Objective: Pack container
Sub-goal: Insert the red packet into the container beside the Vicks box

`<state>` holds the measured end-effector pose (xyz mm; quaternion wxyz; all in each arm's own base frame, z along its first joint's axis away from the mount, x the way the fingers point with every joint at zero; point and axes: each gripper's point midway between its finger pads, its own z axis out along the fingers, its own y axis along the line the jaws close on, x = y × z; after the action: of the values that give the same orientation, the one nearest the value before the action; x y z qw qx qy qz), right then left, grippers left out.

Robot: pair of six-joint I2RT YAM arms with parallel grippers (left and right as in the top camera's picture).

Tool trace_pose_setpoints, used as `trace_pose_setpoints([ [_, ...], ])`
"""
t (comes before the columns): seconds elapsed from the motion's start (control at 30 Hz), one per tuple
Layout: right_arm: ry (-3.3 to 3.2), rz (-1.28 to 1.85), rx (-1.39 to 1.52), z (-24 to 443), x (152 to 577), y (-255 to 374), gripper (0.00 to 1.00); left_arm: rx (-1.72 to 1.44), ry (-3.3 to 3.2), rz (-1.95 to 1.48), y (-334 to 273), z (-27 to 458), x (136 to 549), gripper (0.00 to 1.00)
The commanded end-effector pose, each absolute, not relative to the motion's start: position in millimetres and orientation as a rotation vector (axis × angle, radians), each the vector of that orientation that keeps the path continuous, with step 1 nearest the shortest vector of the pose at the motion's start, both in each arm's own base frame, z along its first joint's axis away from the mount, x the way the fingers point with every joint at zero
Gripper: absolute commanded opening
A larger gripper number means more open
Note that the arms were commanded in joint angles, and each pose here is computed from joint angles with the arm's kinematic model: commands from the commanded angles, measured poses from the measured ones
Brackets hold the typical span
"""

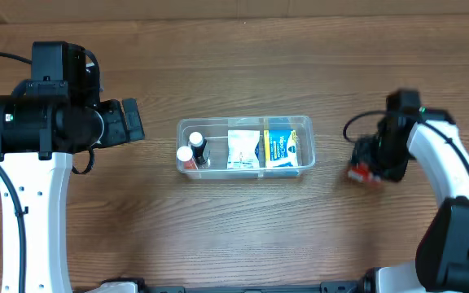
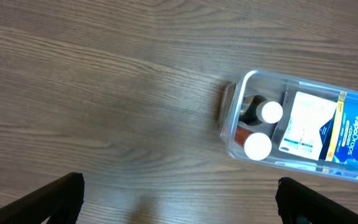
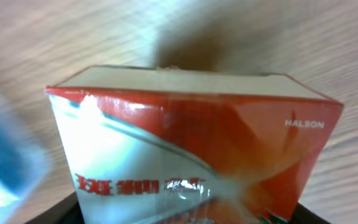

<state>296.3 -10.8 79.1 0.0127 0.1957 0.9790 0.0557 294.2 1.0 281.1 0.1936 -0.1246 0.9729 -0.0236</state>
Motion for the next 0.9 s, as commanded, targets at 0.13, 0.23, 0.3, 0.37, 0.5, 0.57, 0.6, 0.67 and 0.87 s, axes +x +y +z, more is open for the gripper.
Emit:
trace_pose_setpoints([
  [0.13, 2.728, 0.415, -0.164, 216, 325, 138, 0.68, -0.327, 2.712, -0.049, 4, 286, 296, 1.00],
  [0.23, 2.802, 0.414, -0.256, 188, 321, 172, 0.68, -0.328, 2.713, -0.049, 4, 286, 296, 1.00],
  [0.3, 2.863, 0.399, -0.253, 167, 323, 178, 0.68, -0.328, 2.716, -0.049, 4, 285, 296, 1.00],
  [0.37, 2.953, 0.364, -0.228, 137, 327, 179, 0.68, -0.328, 2.716, -0.049, 4, 285, 296, 1.00],
  [0.5, 3.070, 0.308, -0.219, 98, 326, 178, 0.68, -0.328, 2.715, -0.049, 4, 285, 296, 1.00],
  [0.57, 3.083, 0.255, -0.193, 90, 327, 172, 0.68, -0.328, 2.716, -0.048, 4, 285, 296, 1.00],
  [0.6, 3.085, 0.220, -0.178, 89, 327, 168, 0.69, -0.327, 2.716, -0.048, 4, 285, 296, 1.00],
  [0.67, 3.080, 0.218, -0.178, 88, 329, 168, 0.94, -0.327, 2.715, -0.049, 4, 285, 296, 1.00],
  [0.87, 2.786, 0.233, -0.092, 193, 361, 161, 1.00, -0.328, 2.717, -0.048, 4, 285, 296, 1.00],
])
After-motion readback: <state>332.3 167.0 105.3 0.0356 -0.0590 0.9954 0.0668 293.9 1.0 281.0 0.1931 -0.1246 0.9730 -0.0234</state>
